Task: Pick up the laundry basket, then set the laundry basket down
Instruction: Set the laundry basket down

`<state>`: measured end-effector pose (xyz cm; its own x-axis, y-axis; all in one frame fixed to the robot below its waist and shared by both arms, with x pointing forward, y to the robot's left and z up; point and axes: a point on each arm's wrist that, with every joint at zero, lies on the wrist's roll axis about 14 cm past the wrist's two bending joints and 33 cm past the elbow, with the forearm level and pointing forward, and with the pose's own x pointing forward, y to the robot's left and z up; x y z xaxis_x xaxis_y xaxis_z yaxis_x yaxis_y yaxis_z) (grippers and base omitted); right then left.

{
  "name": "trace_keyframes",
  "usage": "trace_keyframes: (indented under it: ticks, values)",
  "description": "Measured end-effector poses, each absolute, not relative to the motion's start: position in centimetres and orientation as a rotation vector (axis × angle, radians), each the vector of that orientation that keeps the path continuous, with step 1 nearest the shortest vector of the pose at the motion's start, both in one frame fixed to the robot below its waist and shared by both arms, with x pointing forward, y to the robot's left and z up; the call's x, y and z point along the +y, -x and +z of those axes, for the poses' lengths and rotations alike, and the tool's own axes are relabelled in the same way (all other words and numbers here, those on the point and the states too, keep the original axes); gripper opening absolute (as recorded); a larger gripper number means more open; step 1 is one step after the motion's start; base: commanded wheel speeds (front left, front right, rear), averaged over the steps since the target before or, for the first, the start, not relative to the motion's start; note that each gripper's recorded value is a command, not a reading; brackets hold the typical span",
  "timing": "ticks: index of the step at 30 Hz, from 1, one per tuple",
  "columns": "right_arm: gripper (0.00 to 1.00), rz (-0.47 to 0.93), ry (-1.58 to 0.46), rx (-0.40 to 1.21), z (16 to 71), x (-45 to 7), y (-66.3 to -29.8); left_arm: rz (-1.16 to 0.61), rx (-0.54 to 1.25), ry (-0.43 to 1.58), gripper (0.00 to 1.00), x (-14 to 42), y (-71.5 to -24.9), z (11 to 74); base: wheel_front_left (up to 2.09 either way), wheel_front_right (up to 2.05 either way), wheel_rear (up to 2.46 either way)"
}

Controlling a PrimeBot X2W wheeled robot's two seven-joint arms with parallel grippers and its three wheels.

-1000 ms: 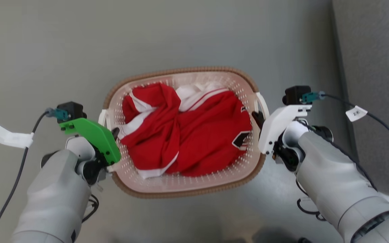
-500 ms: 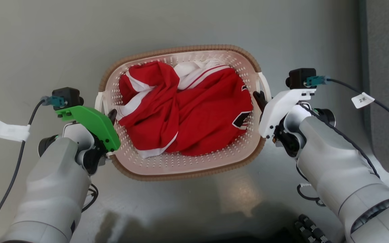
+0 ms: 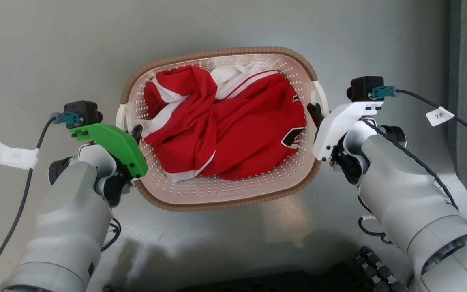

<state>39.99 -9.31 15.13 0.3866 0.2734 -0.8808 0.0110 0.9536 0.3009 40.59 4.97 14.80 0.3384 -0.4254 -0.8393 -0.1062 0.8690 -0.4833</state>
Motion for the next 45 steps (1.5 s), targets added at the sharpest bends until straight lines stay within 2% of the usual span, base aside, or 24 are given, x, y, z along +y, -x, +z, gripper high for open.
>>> trace_keyframes:
  ticks: [18,19,20,21,22,23,26,34,45]
  values:
    - [0.0,0.163,-0.273,1.187,14.0,-9.4,-39.2,-0.219,1.22,0.501,0.0,4.9,-40.0,14.1,0.0,0.0,0.0]
    - [0.0,0.17,-0.276,1.186,14.0,-9.3,-39.2,-0.218,1.216,0.501,0.13,4.9,-40.1,14.1,0.0,0.0,0.0]
    - [0.0,0.172,-0.279,1.184,14.0,-9.2,-39.2,-0.213,1.215,0.508,0.34,4.9,-40.1,14.1,0.0,0.0,0.0]
    - [0.36,0.175,-0.283,1.185,14.0,-9.1,-39.2,-0.201,1.216,0.523,0.46,5.0,-40.2,14.2,0.0,0.0,0.0]
    - [0.71,0.177,-0.282,1.188,14.0,-9.2,-39.1,-0.201,1.222,0.527,0.98,5.0,-40.2,14.2,0.0,0.0,0.0]
    - [1.0,0.172,-0.276,1.187,14.0,-9.6,-39.2,-0.199,1.22,0.523,1.0,5.1,-40.3,14.2,0.0,0.0,0.0]
    - [1.0,0.157,-0.255,1.184,13.8,-11.0,-39.3,-0.193,1.227,0.526,1.0,5.4,-40.2,14.2,0.0,0.0,0.0]
    - [1.0,0.185,-0.269,1.158,14.2,-10.2,-39.8,-0.186,1.217,0.54,1.0,5.5,-40.5,14.6,0.0,0.0,0.0]
    - [1.0,0.196,-0.275,0.98,17.8,-10.0,-42.8,-0.173,1.042,0.516,1.0,6.8,-42.2,17.6,0.0,0.0,0.0]
